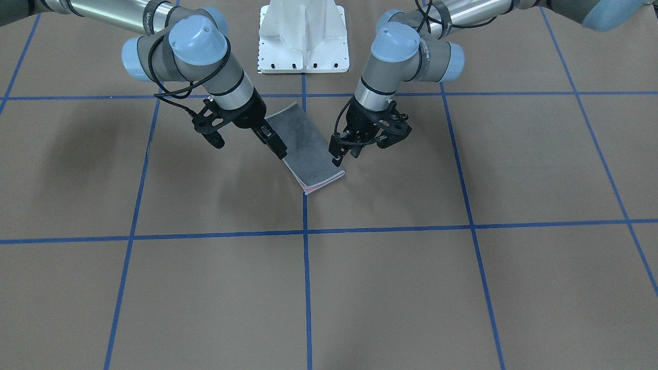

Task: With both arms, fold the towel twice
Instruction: 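Release the towel with the right gripper while the left gripper moves to its end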

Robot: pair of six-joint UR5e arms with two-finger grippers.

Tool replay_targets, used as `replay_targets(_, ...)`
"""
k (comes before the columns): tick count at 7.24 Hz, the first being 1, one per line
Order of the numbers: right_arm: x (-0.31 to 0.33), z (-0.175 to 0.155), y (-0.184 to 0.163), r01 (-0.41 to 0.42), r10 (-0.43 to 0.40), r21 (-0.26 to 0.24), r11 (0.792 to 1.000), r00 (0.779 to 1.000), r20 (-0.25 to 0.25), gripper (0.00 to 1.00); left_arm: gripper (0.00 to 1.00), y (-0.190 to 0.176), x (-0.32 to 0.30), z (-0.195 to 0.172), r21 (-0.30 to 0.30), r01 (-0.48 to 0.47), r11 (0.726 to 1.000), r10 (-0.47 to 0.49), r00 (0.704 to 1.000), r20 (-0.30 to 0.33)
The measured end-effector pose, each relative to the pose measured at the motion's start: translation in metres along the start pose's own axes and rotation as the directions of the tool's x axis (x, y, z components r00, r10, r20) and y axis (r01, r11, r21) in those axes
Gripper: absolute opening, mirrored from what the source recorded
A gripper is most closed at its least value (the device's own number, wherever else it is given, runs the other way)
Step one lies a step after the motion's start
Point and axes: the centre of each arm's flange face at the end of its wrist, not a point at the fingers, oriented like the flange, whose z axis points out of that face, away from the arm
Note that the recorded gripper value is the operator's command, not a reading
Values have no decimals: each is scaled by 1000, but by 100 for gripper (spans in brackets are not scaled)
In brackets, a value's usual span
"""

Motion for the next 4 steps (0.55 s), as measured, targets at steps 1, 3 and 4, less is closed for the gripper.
replay_targets(1,-6,7,-3,15,-15,18,1000,1000,3,100,67,-1,-1,2,1,0,1000,0,1000,3)
replay_targets(3,-13,7,-10,21,-21,39,999,1000,12,100,67,1,1,1,-3,1,1000,-1,1000,0)
replay_targets(4,-16,4,-17,23,-24,48,999,1000,16,100,67,8,6,-4,-14,3,1000,-3,1000,-12)
